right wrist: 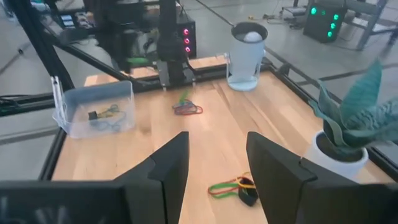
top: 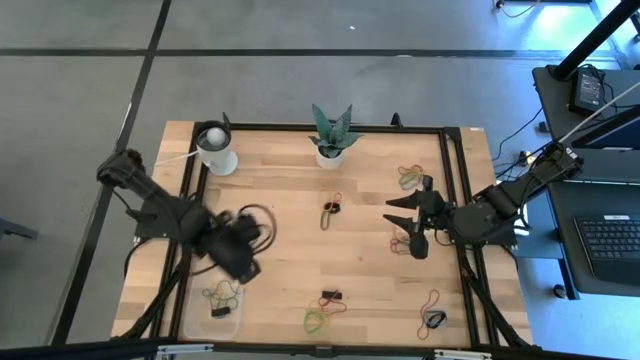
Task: Pick and place rubber bands into bin
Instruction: Put the green rubber band into the transparent bin, then put the yellow rubber band into the transparent bin
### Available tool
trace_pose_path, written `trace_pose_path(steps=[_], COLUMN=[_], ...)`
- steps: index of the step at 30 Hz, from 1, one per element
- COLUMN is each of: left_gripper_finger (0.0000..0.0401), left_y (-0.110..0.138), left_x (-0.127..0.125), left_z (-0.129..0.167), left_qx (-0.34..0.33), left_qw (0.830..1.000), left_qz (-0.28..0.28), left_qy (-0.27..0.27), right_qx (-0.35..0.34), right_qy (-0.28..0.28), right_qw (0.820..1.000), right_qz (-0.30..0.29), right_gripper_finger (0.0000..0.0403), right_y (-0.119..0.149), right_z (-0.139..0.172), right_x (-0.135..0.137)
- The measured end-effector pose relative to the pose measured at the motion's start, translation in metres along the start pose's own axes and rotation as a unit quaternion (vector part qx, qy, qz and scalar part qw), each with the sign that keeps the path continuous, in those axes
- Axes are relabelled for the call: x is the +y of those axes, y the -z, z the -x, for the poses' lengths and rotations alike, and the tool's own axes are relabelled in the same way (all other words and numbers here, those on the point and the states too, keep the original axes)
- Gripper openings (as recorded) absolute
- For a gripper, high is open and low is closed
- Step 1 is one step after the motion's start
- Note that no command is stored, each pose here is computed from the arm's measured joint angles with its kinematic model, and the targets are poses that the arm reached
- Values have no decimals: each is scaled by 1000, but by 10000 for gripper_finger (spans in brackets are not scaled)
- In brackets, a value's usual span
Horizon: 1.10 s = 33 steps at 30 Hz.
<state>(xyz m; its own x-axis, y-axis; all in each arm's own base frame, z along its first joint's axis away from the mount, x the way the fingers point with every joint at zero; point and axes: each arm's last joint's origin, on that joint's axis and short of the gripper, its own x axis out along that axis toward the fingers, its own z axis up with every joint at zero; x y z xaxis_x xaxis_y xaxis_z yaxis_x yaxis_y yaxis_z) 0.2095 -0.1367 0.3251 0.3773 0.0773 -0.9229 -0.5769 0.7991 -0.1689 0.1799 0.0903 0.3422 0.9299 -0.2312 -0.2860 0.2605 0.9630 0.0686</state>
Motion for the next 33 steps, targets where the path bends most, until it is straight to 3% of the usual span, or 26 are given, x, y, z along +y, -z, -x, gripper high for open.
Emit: trace_pose_path(steps=[5,12,21,28,33], left_gripper_finger=[1,2,13,60,104], left_y=[50,113,134,143,145], left_x=[-9,-11,-1,18,21], left_z=[-4,-23,-70,-93,-98], left_qx=[59,137,172,176,175], left_qw=[992,948,942,946,954], left_qz=[115,286,286,273,242], left_qy=[6,5,30,-11,-8], right_qx=[15,22,18,16,12], right_qy=[7,11,37,54,69], right_qw=[1000,1000,999,997,994], right_qz=[0,-2,-28,-54,-84], right_gripper_finger=[165,165,165,165,165], right_y=[4,6,3,2,0], right_z=[0,0,-5,-9,-13], right_x=[-2,-2,-10,-15,-20])
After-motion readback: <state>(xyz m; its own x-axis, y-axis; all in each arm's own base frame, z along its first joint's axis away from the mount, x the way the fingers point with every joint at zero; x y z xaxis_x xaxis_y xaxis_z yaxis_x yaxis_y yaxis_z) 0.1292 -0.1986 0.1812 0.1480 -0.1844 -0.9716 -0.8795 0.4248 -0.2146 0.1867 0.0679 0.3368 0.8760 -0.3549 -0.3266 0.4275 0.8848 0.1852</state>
